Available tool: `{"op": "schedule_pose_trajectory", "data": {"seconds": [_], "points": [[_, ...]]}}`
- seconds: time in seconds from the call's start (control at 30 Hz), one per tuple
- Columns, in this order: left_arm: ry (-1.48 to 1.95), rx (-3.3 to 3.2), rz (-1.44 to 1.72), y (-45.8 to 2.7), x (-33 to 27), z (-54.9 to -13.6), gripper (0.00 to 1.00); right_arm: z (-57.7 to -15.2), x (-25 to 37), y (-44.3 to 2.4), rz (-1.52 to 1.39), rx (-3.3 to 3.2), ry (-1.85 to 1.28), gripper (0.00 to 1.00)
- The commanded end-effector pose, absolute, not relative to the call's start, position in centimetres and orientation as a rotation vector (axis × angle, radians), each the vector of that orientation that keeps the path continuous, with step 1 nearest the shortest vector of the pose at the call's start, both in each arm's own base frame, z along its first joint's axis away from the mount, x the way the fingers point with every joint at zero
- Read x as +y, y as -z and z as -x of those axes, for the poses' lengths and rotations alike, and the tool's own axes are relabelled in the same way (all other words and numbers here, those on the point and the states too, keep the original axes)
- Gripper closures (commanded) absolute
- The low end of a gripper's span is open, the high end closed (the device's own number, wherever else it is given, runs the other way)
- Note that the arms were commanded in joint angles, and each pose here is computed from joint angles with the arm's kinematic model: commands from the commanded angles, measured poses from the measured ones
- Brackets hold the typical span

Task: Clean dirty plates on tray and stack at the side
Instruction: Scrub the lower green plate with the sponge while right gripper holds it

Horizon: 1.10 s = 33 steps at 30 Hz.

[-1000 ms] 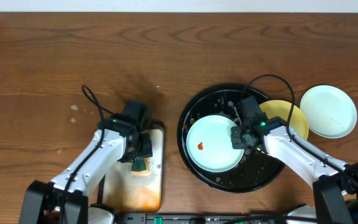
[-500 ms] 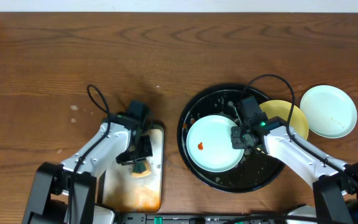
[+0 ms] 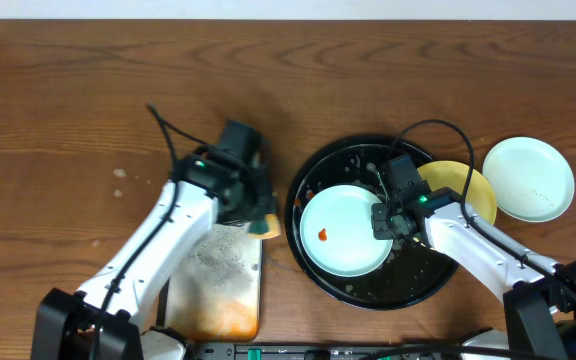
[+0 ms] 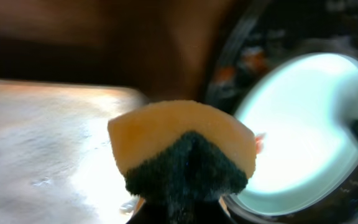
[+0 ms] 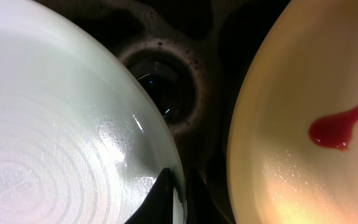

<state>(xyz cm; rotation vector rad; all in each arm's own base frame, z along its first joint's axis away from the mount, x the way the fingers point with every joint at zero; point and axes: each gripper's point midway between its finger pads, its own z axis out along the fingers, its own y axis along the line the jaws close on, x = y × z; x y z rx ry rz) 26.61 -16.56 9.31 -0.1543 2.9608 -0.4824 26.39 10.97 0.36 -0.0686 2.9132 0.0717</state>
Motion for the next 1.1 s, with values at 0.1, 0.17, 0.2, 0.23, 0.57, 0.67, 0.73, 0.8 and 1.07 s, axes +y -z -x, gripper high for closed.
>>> {"op": "schedule_pose_trajectory", "data": {"seconds": [0.1,0.17,0.2,0.23,0.57,0.67,0.73,0.8,1.07], "points": [[0.631,2.929,0.079,-9.4,-23.4,-25.8,0.93,-25.3,10.3,0.8,0.036,2.955,-0.042,0.96],[0.65,2.931,0.051,-8.5,-25.1,-25.8,0.93,-25.3,10.4,0.8,0.037,2.956,-0.043,0.96],[0.658,2.935,0.049,-8.0,-25.9,-25.8,0.92,-25.3,10.4,0.8,0.037,2.957,-0.048,0.96],[0.663,2.941,0.046,-7.6,-26.7,-25.8,0.93,-25.3,10.5,0.8,0.038,2.958,-0.051,0.96],[0.628,3.056,-0.072,-3.7,-31.8,-24.8,0.92,-25.3,10.5,0.8,0.038,2.959,-0.052,0.96],[0.576,3.086,-0.026,-2.3,-31.4,-24.8,0.92,-25.2,10.6,0.8,0.039,2.961,-0.061,0.96],[0.541,3.097,-0.005,-1.5,-31.1,-24.9,0.92,-25.2,10.6,0.8,0.039,2.961,-0.061,0.96],[0.493,3.108,0.008,-0.6,-30.7,-25.0,0.92,-25.2,10.6,0.8,0.039,2.961,-0.061,0.96],[0.239,3.174,0.123,2.1,-27.5,-24.3,0.92,-25.1,10.5,0.8,0.039,2.964,-0.059,0.99]]}}
